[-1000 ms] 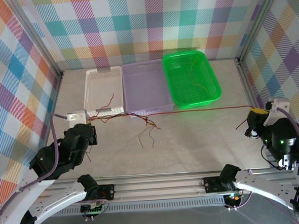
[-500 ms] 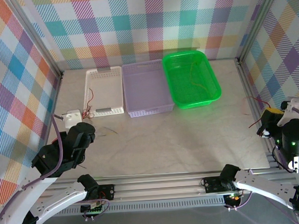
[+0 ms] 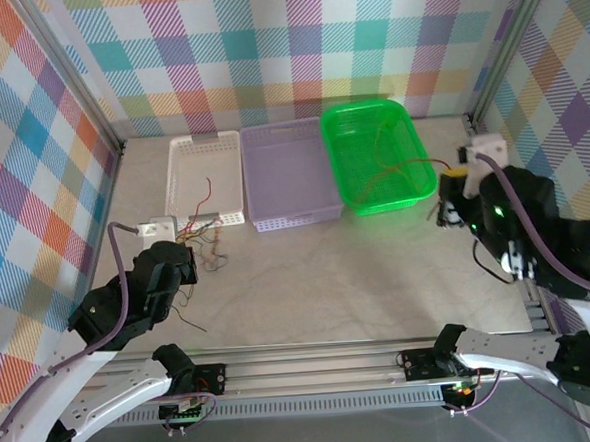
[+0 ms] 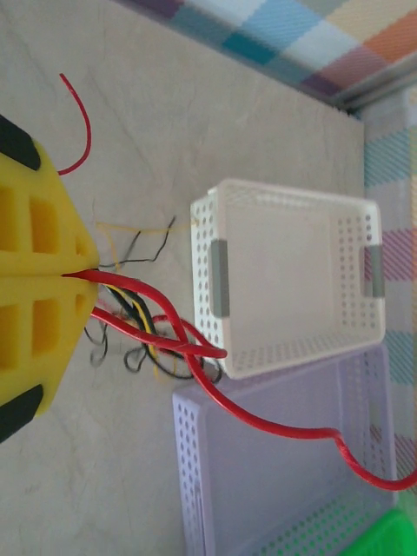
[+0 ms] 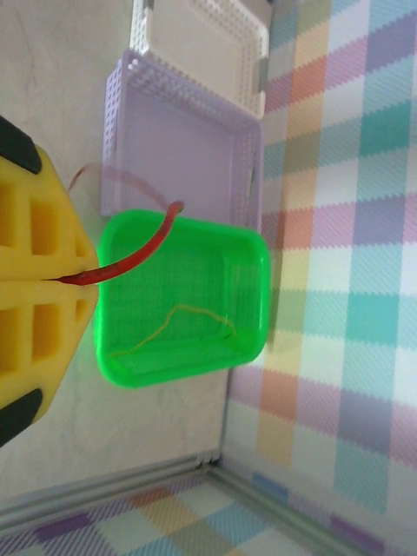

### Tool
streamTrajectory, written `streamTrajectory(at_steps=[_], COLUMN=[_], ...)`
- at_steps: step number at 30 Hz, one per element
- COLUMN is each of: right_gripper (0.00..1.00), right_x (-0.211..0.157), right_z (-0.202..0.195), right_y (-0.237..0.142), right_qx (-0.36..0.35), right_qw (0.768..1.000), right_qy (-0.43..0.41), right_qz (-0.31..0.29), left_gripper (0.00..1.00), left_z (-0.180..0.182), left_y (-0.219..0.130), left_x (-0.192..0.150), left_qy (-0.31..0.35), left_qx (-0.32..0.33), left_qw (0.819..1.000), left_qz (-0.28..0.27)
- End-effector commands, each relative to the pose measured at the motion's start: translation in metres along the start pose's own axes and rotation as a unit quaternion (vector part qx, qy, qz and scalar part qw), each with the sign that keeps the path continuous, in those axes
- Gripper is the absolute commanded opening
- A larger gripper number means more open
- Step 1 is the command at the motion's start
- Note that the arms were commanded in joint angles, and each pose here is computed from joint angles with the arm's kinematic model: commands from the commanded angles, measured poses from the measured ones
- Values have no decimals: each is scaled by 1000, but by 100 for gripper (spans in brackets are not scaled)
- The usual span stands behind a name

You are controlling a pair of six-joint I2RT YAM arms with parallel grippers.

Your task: Untangle the cables

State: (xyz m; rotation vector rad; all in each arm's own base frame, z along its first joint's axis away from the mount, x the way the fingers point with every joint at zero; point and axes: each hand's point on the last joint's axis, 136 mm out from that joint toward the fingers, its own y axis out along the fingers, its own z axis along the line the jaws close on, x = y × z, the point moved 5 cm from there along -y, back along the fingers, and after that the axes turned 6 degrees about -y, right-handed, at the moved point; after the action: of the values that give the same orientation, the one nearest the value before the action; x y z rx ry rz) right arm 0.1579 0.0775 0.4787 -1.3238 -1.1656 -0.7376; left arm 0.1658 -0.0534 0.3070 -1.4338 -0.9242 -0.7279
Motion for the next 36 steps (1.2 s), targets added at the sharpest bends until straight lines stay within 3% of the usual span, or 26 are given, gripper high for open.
streamTrajectory(at_steps=[1, 10, 17, 28, 36], right_gripper=[0, 0, 0, 0, 0], right_x=[37, 90, 105, 56, -17], right_z=[30, 106, 120, 137, 172], right_y=[14, 81, 149, 262, 348], right_qx=[56, 120, 178, 183, 185], right_qw=[998, 990, 983, 977, 959], right_qy=[-19, -70, -30, -7, -19], right_qz=[-37, -32, 13, 114, 212], left_gripper=[0, 0, 0, 0, 0], left_z=[-7, -9, -11, -13, -12], left_y=[-2, -2, -1, 1, 0], left_x=[2, -7, -11, -11, -12], left_qy=[-9, -14, -11, -9, -9], left_qx=[-44, -72, -79, -82, -84], left_qw=[999, 997, 997, 997, 996], left_qz=[-12, -11, -6, -5, -7])
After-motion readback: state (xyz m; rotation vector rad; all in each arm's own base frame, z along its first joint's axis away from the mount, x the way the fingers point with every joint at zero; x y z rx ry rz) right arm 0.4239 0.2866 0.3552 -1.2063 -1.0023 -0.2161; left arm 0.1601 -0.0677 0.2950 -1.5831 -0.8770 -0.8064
